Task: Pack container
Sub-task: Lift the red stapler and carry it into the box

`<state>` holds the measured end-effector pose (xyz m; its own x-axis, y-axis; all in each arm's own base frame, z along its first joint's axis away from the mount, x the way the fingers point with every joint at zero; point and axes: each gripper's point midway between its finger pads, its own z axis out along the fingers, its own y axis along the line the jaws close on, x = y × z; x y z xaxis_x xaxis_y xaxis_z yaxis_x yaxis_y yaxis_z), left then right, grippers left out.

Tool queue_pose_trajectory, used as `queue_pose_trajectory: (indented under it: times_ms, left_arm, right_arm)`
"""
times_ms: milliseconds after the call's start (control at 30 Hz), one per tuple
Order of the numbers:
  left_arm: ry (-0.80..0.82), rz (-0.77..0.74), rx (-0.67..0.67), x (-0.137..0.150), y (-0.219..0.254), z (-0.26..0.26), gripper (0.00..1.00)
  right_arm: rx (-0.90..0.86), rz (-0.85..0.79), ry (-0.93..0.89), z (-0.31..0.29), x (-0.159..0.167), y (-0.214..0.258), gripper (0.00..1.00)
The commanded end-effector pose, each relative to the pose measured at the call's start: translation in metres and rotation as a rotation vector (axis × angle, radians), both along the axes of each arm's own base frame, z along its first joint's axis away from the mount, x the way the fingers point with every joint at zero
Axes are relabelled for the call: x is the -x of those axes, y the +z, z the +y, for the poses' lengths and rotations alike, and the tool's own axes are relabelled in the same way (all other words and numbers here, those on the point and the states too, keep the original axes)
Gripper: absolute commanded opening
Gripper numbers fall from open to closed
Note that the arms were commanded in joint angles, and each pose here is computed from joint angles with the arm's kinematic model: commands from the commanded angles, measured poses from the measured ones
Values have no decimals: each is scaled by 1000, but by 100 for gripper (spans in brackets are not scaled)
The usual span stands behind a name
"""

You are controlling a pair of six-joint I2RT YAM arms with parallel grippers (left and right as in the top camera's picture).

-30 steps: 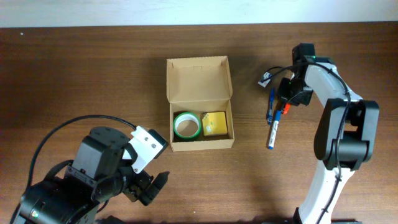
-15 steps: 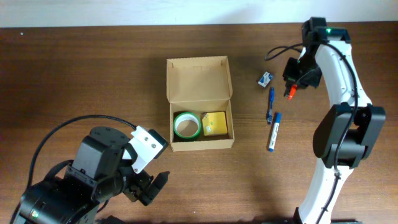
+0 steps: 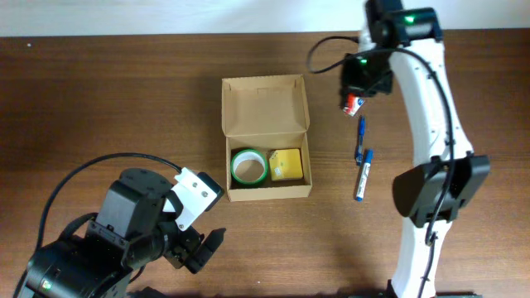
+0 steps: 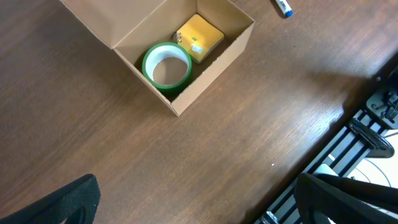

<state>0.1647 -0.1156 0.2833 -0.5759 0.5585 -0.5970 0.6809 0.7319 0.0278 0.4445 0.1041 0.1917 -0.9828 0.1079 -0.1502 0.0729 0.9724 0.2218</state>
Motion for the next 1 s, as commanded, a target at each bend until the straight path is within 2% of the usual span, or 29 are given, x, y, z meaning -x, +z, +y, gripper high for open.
queue_pose_trajectory:
  times_ms: [0,467,600,967]
  left_arm:
    - [-18,-16,11,0,5,-2,100]
    - [-18,-15,11,0,5,-2,100]
    - [-18,-16,11,0,5,-2,100]
    - [-18,-15,11,0,5,-2,100]
  right_arm:
    - [-34,-72,92,28,9,32,4]
    - [-23,-50,377,118,56,30,4]
    - [-8,-55,506,137,70,26,4]
    - [59,12,641,147,91,-4,4]
